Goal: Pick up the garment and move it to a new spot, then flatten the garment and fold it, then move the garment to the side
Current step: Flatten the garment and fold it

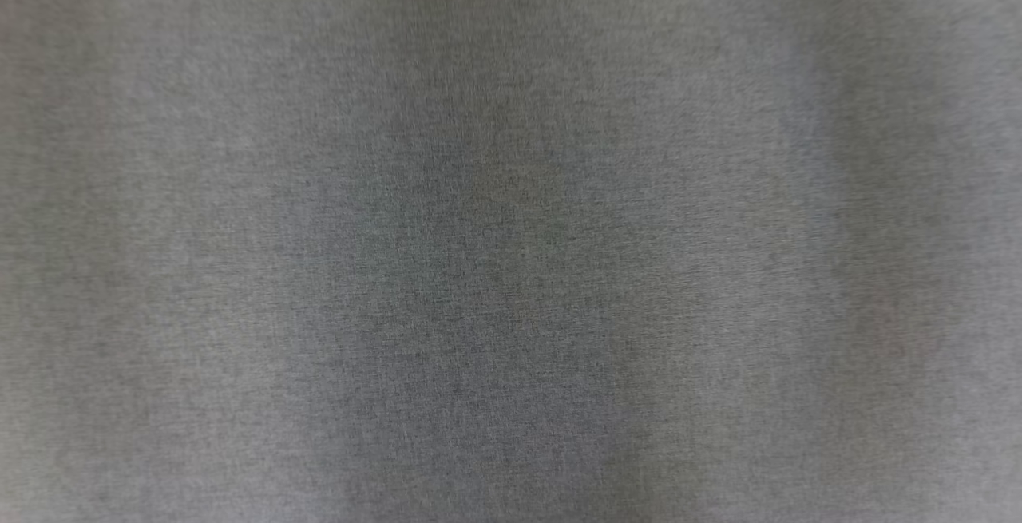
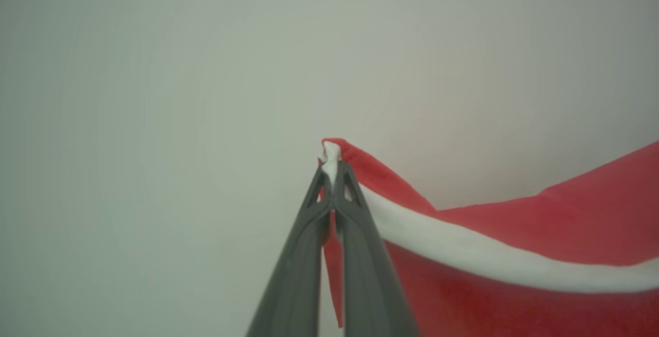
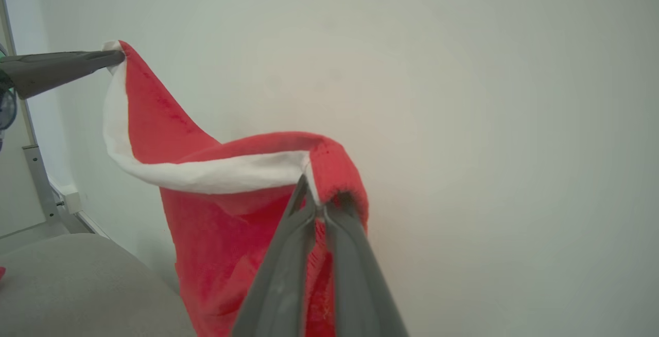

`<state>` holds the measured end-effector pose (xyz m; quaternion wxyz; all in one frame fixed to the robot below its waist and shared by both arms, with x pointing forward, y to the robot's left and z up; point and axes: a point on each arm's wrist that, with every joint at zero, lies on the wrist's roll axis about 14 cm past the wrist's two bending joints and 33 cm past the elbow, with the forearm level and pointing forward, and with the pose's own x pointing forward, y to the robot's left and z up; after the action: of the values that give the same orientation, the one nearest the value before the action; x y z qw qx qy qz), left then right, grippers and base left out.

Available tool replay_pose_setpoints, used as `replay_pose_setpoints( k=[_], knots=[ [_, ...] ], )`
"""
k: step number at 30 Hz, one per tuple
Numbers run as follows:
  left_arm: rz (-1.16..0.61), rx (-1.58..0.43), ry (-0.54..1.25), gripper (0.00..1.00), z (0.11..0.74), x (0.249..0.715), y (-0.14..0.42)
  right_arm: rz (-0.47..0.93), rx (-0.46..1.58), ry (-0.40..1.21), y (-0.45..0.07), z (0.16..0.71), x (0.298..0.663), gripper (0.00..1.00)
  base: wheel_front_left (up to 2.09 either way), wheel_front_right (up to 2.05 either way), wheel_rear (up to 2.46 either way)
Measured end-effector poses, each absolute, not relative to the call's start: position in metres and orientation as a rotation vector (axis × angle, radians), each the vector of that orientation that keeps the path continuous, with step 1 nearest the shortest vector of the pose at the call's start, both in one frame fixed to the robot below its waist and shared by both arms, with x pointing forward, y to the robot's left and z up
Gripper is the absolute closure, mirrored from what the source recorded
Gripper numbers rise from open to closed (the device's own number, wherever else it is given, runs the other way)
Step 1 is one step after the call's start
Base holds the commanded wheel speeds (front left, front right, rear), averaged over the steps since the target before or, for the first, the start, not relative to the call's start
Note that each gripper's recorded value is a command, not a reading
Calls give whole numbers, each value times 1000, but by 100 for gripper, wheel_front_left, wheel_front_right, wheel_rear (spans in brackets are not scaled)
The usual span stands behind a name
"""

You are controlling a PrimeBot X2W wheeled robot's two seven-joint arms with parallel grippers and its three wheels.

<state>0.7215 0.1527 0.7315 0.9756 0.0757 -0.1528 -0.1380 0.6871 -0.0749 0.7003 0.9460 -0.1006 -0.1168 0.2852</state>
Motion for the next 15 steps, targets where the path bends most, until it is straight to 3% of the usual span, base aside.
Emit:
replay_pose_setpoints(
  k=[15],
  knots=[
    [-237, 90, -276, 100, 696, 753, 166, 556, -212, -138, -100, 652, 719, 100, 0, 0, 0]
  ],
)
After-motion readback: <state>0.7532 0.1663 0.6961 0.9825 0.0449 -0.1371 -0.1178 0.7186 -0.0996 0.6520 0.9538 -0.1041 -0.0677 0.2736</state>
